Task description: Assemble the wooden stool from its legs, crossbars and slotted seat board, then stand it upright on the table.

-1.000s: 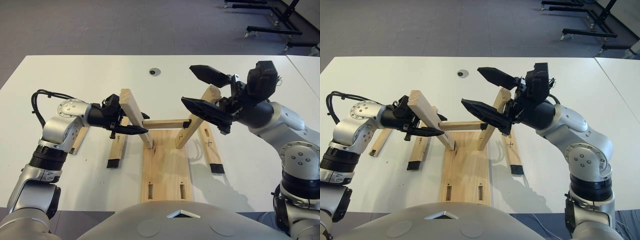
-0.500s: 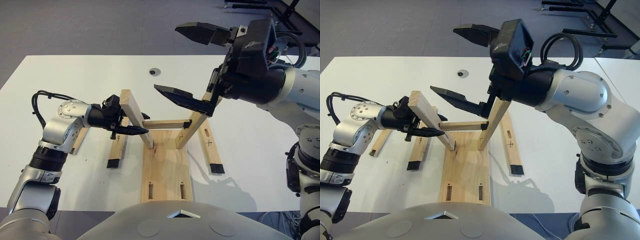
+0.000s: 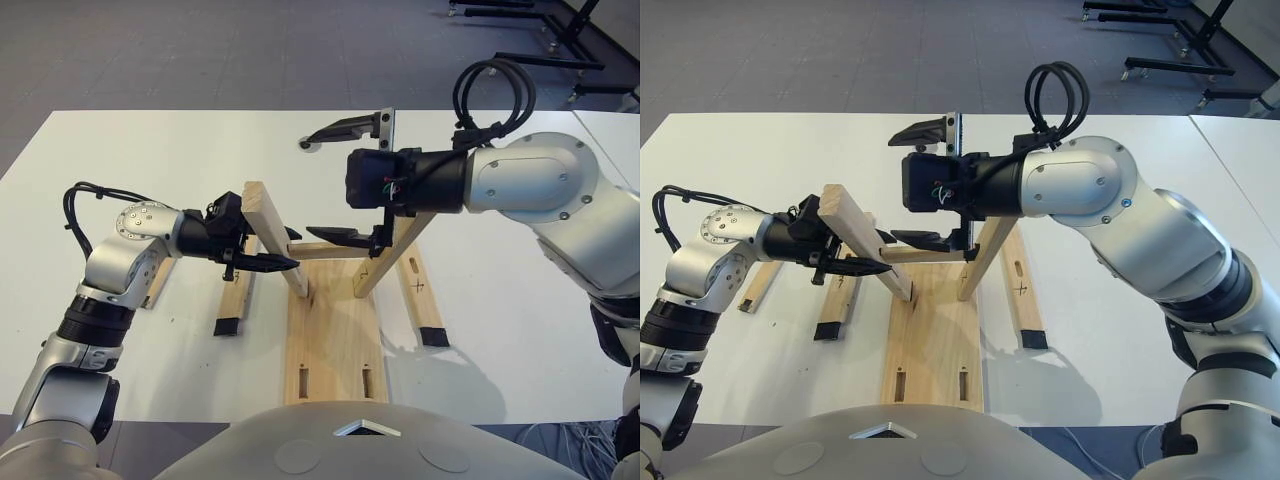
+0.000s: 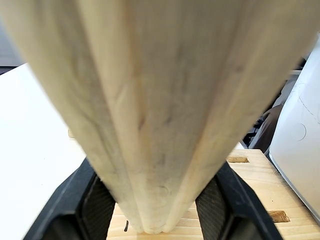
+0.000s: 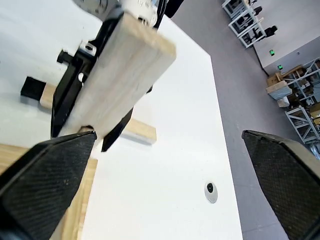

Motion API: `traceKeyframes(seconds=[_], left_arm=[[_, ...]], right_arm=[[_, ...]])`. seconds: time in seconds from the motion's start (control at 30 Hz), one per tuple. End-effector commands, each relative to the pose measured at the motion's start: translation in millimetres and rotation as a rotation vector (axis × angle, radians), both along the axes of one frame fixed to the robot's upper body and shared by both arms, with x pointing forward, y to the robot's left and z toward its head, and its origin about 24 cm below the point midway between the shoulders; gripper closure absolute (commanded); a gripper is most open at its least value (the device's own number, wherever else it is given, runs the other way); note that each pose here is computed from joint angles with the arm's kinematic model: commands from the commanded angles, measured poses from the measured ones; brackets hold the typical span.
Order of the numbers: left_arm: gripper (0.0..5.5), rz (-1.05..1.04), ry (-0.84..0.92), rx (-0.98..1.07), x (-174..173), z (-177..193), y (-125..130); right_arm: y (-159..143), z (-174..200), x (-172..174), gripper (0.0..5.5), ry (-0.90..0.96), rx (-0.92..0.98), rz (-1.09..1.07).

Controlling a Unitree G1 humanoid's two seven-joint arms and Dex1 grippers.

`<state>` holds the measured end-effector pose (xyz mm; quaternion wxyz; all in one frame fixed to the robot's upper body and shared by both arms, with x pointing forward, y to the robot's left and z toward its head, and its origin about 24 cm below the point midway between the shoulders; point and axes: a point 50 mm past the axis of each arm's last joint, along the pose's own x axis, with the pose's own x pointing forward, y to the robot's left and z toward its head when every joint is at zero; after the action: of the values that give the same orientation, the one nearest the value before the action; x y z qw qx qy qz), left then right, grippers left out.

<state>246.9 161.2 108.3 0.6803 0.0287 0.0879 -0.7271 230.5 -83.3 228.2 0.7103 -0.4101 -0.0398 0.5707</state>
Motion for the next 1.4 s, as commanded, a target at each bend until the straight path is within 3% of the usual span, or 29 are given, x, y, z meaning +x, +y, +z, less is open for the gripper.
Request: traceKeyframes(seconds=[0.03,0.77,1.4], left_arm=[[3.48,-0.054,0.193,0.121,-19.5,-37.1,-2.2],[3.48,-0.073,0.201,0.126,-20.1,-36.2,-2.6],[3.48,-0.068,0.197,0.118,-20.3,-35.6,-3.5]], right_arm=[[1.4,-6.2,5.6,0.14,-0.030,0.002,-0.009],[11.8,-41.0,6.7,0.14,0.008,-0.117,0.029],[-1.7,-71.8,2.5,0.14,0.199,-0.272,0.036]])
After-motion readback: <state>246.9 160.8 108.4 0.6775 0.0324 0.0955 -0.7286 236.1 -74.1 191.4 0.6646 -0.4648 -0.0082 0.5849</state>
